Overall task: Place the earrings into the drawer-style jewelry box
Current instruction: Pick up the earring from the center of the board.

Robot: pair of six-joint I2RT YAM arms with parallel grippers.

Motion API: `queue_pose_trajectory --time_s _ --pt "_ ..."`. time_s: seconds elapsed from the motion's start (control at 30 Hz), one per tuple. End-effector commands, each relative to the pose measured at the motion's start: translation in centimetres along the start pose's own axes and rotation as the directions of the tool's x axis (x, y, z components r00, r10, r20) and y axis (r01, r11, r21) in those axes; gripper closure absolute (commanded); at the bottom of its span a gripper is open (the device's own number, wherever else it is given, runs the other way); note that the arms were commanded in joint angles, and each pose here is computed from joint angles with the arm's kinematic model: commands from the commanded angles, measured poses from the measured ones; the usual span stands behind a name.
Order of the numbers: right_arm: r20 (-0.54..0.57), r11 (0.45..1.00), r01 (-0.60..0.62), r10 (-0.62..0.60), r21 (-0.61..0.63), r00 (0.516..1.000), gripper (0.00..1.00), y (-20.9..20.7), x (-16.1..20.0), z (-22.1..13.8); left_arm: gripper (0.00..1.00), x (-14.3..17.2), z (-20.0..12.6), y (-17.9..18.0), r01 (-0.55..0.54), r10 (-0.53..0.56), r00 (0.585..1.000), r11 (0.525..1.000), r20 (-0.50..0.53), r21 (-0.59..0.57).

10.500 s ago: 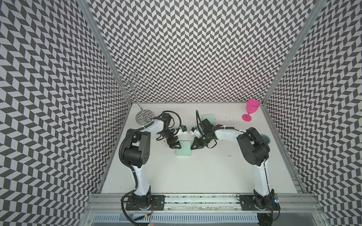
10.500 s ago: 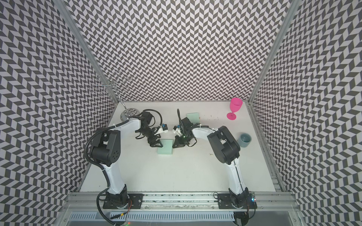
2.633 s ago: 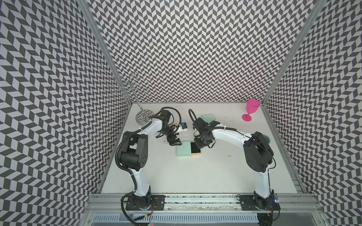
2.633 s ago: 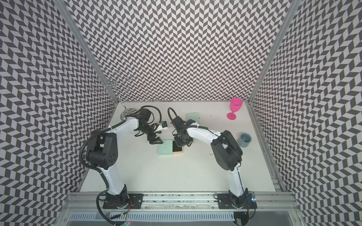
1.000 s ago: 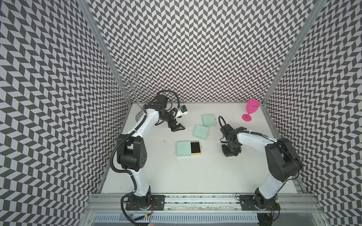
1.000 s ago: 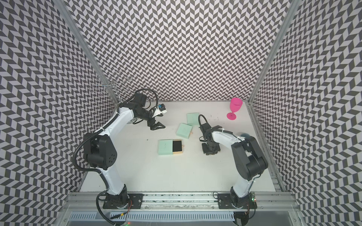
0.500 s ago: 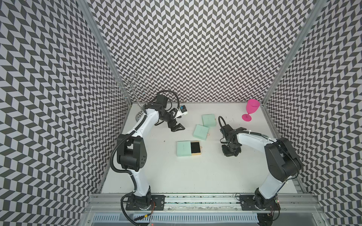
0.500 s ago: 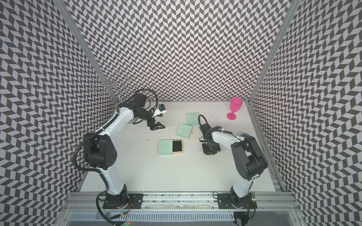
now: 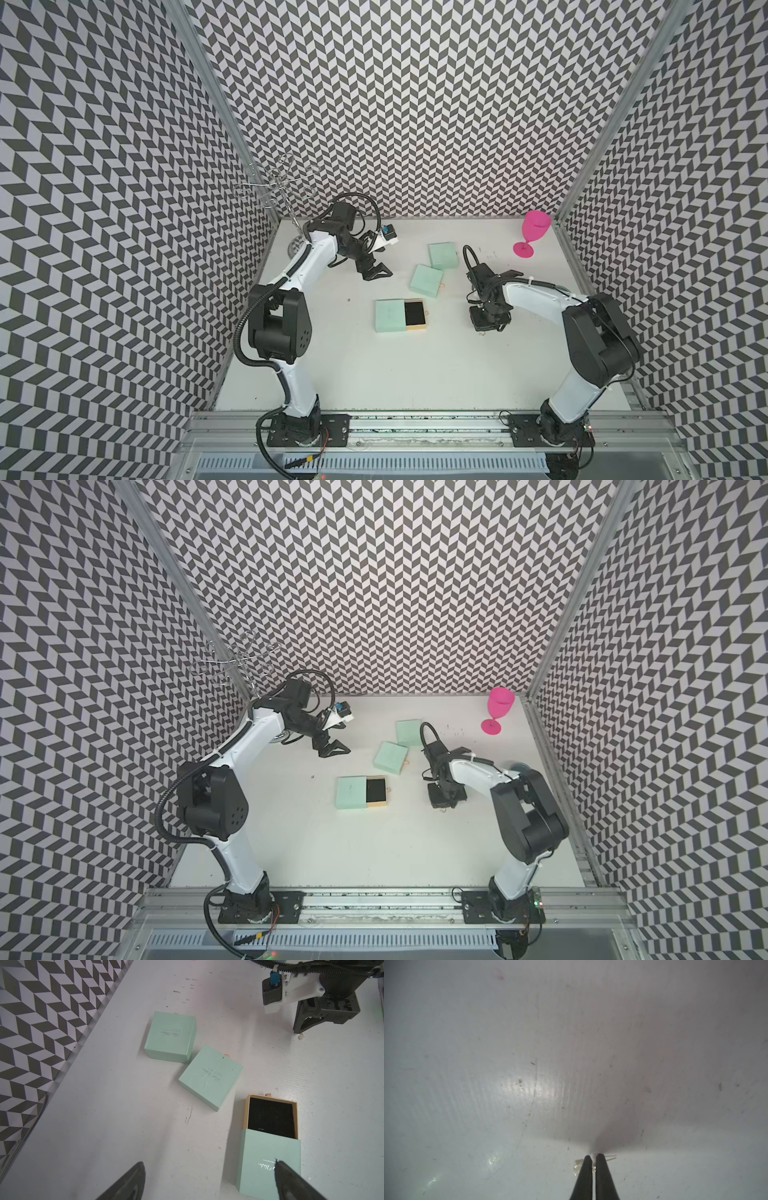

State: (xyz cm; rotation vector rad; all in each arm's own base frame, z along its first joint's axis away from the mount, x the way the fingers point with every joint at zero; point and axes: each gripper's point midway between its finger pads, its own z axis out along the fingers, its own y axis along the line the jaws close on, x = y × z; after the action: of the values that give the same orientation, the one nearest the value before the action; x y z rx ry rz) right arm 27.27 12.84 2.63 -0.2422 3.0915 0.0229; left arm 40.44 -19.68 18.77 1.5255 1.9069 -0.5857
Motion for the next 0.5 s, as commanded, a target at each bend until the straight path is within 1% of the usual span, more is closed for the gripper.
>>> queue_pose_trajectory --time_s 0.0,0.1,0.13,0.2,0.27,0.47 --pt "0.016 1.000 0.018 -0.017 -0.014 1.000 0.92 0.7 -0.9 -0.8 0.02 0.2 -0.3 -0.6 0.004 -0.004 1.000 1.000 0.007 0.023" --pt "0.022 1.000 0.020 -0.020 -0.019 1.000 0.92 0.8 -1.3 -1.2 0.02 0.1 -0.3 -0.7 0.002 -0.002 1.000 1.000 0.009 0.023" --pt "0.020 1.000 0.019 -0.018 -0.015 1.000 0.91 0.8 -1.2 -1.2 0.02 0.1 -0.3 -0.7 0.001 -0.001 1.000 1.000 0.010 0.022" --pt "0.009 1.000 0.011 -0.011 -0.001 1.000 0.82 0.5 -0.7 -1.2 0.02 0.2 -0.3 -0.8 0.002 -0.002 1.000 1.000 0.008 0.025" --pt "0.004 1.000 0.000 0.000 0.013 1.000 0.77 0.2 -0.1 -1.2 0.03 0.3 -0.2 -0.9 0.003 -0.003 1.000 1.000 0.008 0.028" --pt "-0.016 1.000 -0.028 0.027 -0.007 0.999 0.76 0.3 1.1 -1.1 0.02 0.1 -0.1 -0.8 -0.002 0.001 1.000 0.999 0.017 0.032"
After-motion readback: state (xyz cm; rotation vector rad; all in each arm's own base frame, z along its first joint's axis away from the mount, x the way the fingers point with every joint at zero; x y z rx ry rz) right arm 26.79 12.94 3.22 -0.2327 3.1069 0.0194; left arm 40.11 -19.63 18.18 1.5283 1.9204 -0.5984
